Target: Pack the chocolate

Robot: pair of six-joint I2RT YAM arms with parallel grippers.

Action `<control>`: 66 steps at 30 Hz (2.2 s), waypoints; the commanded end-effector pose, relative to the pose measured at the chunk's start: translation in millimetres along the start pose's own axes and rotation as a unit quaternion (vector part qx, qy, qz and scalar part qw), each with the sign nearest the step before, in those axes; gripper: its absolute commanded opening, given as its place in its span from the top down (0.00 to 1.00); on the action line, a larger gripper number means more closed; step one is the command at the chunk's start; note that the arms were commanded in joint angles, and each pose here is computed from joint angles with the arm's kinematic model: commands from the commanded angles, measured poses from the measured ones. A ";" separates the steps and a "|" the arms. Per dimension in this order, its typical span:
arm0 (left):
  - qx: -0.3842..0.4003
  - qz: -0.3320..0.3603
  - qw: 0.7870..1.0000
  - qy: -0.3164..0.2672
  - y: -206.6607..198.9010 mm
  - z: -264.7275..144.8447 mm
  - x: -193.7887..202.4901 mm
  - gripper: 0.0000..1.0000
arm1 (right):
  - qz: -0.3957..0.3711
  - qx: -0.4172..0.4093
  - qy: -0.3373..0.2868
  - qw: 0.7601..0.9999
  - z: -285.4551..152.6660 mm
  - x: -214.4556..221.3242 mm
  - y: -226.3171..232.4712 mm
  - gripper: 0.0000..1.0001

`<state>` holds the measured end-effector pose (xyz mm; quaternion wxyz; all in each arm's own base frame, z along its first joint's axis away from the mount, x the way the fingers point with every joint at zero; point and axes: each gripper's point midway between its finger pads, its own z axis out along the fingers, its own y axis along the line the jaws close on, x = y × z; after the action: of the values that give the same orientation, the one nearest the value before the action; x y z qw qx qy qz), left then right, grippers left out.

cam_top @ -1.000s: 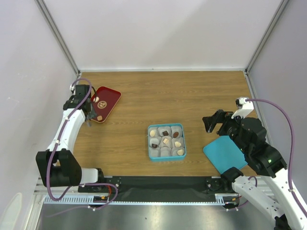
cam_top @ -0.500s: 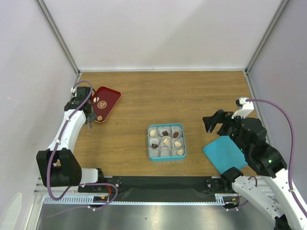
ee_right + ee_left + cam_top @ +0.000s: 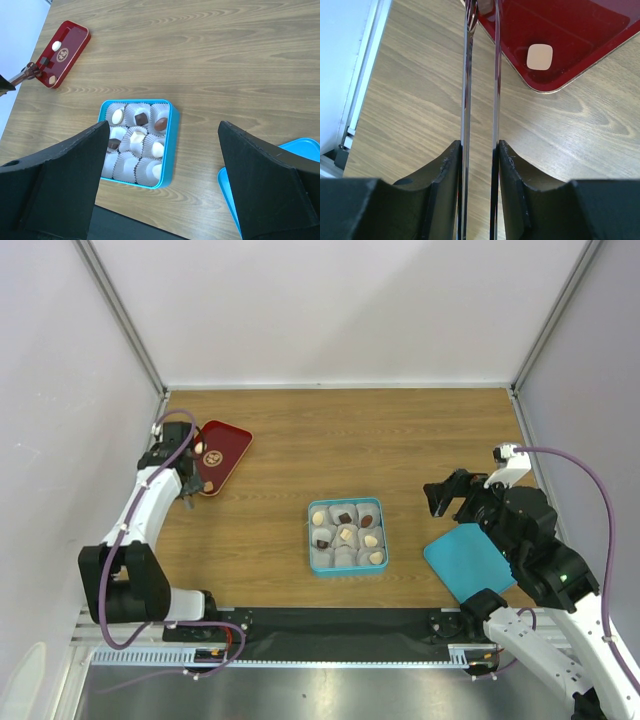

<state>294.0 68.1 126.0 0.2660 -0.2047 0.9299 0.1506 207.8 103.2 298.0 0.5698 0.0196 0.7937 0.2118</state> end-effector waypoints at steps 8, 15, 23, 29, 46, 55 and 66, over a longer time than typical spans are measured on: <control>0.008 0.003 1.000 -0.010 -4.1 6.9 -10.2 0.62 | -0.007 0.002 -0.024 1.000 -0.5 -11.2 -0.7 0.04; -0.003 0.007 1.000 -0.014 3.2 -5.7 -18.0 0.69 | -0.009 0.007 -0.024 1.000 -0.7 -10.5 -3.1 0.04; 0.050 0.004 0.997 -0.063 2.4 -61.0 -44.2 0.73 | -0.006 0.001 -0.021 1.000 0.2 -11.7 0.7 0.04; 0.189 0.061 0.978 -0.061 -46.6 -98.8 -34.3 0.76 | -0.004 0.005 -0.017 1.000 2.4 -10.8 0.0 0.04; 0.541 0.365 0.758 0.015 -164.9 -253.7 161.1 0.73 | -0.031 0.065 -0.009 0.997 4.0 -11.1 -21.6 0.04; 0.540 0.398 0.741 0.026 -153.2 -252.6 185.7 0.74 | -0.032 0.068 -0.015 0.997 -0.7 -20.8 -20.3 0.04; 0.525 0.406 0.746 0.055 -157.1 -237.6 197.7 0.72 | -0.031 0.072 -0.016 0.997 -13.8 -21.5 -24.1 0.04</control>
<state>108.5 -214.2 181.2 0.1907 0.3464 0.8771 -0.2724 210.4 78.4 292.8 0.5659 0.0311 0.8122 0.1385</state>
